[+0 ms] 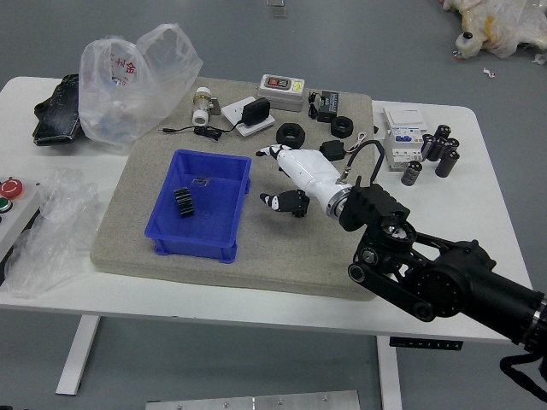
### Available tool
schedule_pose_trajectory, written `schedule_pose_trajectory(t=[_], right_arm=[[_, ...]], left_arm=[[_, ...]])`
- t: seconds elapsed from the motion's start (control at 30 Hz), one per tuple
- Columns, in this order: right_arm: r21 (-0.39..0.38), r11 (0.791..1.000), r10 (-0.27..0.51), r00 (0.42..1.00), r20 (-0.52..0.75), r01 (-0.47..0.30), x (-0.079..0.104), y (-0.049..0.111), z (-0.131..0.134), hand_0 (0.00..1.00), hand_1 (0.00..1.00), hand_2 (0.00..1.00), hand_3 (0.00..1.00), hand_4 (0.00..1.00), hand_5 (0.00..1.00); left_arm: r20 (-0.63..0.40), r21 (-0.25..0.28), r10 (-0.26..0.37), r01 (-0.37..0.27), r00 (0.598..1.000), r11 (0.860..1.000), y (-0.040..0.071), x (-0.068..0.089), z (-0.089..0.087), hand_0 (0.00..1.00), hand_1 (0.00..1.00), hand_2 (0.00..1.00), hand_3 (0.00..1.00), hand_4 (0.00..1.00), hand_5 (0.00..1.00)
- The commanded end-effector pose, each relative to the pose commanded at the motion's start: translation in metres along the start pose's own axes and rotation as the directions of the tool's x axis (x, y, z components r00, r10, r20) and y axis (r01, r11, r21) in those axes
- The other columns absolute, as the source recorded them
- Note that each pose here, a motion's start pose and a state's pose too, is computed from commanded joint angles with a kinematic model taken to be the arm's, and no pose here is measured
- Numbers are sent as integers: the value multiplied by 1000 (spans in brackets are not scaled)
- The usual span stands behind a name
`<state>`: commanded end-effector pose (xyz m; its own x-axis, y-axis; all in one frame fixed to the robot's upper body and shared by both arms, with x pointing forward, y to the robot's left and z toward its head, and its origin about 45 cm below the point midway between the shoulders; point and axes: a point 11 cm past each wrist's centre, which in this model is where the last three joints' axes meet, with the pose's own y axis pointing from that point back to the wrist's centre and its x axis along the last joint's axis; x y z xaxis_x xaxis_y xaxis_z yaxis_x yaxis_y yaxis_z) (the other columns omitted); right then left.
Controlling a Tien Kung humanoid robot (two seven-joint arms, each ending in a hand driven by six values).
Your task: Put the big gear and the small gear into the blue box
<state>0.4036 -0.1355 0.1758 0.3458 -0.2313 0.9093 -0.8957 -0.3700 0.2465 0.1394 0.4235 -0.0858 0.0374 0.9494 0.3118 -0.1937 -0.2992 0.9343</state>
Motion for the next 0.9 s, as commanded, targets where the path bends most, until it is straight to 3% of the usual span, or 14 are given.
schedule_pose_trajectory(t=[0.23, 0.27, 0.43, 0.47, 0.63, 0.67, 0.83, 0.87, 0.9], right_arm=[[-65, 996, -62, 998, 6, 62, -22, 2, 20, 321, 636, 839, 815, 707, 230], [-70, 995, -68, 998, 6, 68, -24, 3, 22, 315, 614, 801, 791, 706, 233], [-90, 992, -86, 996, 0, 86, -28, 3, 28, 315, 614, 801, 791, 706, 233], [-92, 992, -88, 996, -3, 87, -29, 4, 29, 292, 558, 661, 699, 470, 172], [-95, 993, -72, 997, -11, 71, -29, 4, 31, 292, 558, 661, 699, 470, 172], [-93, 994, -65, 998, -12, 63, -28, 4, 31, 204, 409, 420, 512, 2, 58], [-91, 995, -46, 999, -22, 44, -27, 5, 31, 204, 409, 420, 512, 2, 58], [-92, 995, -47, 999, -25, 44, -28, 5, 31, 187, 369, 334, 406, 2, 2], [-93, 995, -48, 998, -29, 45, -29, 6, 32, 187, 369, 334, 406, 2, 2]], left_arm=[[0, -3, -2, 2, 1000, 1000, 0, -1, 1, 583, 533, 536, 643, 661, 162], [0, -3, -2, 2, 1000, 1000, 0, -1, 1, 584, 533, 536, 643, 661, 162], [1, -4, -1, 1, 1000, 1000, 0, 0, 1, 584, 533, 536, 643, 661, 162], [1, -4, -1, 1, 1000, 1000, 0, 0, 1, 584, 533, 536, 643, 661, 162], [1, -4, -2, 2, 1000, 1000, 0, 0, 1, 584, 533, 536, 643, 661, 162], [1, -4, -2, 2, 1000, 1000, 0, -1, 1, 583, 533, 535, 643, 661, 162], [1, -7, -2, 2, 1000, 1000, 0, -1, 2, 583, 533, 535, 643, 661, 162], [1, -8, -1, 1, 1000, 1000, 0, 0, 2, 584, 532, 535, 644, 661, 162], [1, -9, -1, 1, 1000, 1000, 0, 0, 2, 584, 532, 535, 644, 661, 162]])
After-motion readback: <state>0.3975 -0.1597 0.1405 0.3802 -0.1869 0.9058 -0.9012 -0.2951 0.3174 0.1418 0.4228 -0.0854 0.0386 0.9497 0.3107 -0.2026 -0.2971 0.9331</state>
